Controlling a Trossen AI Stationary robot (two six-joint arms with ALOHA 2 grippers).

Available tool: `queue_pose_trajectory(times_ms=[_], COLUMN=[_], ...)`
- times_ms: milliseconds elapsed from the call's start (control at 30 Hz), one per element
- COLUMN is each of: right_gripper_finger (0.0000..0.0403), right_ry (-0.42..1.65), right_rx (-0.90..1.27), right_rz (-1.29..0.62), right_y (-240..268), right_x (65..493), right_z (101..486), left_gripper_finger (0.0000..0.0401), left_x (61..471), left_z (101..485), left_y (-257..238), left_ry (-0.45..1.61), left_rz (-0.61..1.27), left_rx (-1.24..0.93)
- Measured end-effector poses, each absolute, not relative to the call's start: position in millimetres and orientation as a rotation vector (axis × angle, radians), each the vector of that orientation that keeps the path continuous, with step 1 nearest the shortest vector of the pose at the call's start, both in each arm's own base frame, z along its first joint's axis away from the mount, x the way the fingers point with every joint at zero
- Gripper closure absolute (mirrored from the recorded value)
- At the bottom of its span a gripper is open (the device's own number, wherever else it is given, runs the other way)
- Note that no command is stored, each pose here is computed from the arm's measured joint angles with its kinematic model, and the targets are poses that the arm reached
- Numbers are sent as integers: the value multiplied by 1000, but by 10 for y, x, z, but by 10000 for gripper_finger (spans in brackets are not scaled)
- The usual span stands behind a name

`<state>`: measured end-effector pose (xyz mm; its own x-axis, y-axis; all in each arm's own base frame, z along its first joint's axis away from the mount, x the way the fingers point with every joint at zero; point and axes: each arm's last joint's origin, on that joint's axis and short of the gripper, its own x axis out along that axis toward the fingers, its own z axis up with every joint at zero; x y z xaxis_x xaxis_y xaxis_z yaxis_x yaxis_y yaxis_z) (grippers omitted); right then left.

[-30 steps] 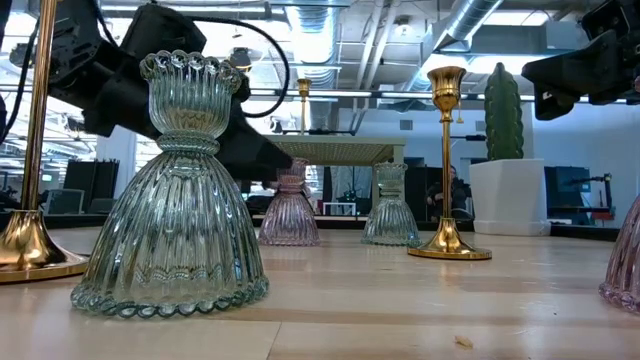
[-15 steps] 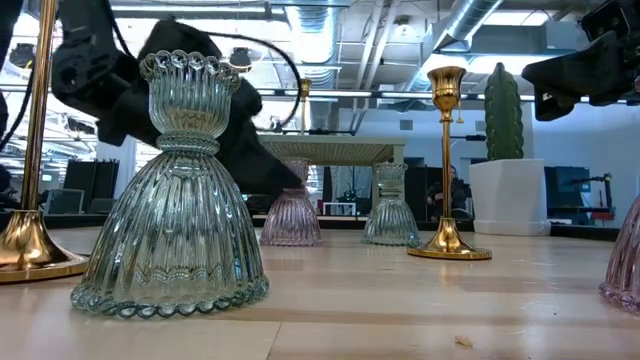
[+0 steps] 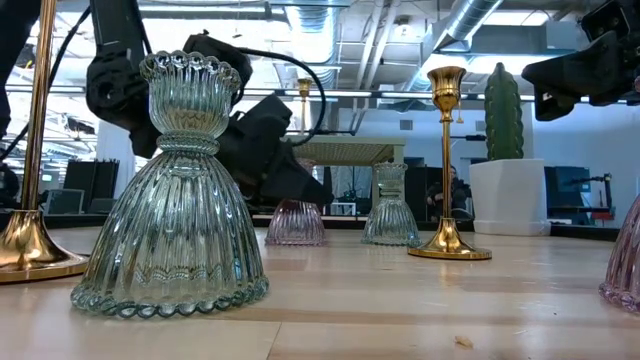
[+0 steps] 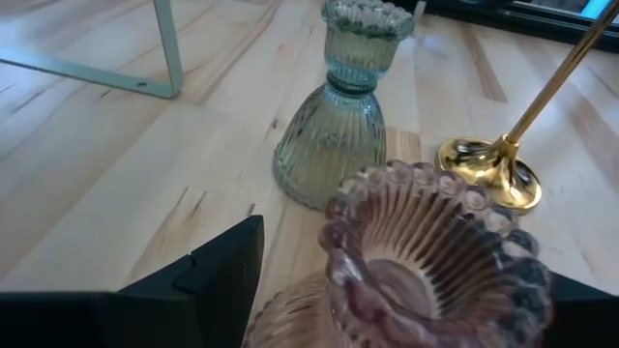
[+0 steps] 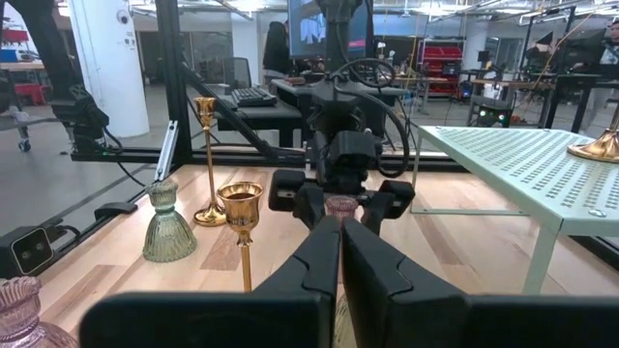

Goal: Pick & Place candle stick holders
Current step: Put the left pink glass candle holder on the shelf

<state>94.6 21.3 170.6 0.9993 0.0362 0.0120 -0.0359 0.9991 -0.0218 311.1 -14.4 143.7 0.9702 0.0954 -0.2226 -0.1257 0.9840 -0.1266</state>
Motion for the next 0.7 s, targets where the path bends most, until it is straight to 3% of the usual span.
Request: queue_pose_trajectory(times_ms=[267,700], right_gripper_finger=[395,395], right_ry=[-12,-11], right_rx=[-22,-22], right_rz=[36,36], right_y=[213,213], right_x=[946,946], right_z=[1705,1704], left_gripper_finger=[165,251], left_x=[3108,3107], left_z=[1455,1470], left_y=[-143,-163], left_ry=[208,197], left_rz=[115,111], left_rx=[-170,-193])
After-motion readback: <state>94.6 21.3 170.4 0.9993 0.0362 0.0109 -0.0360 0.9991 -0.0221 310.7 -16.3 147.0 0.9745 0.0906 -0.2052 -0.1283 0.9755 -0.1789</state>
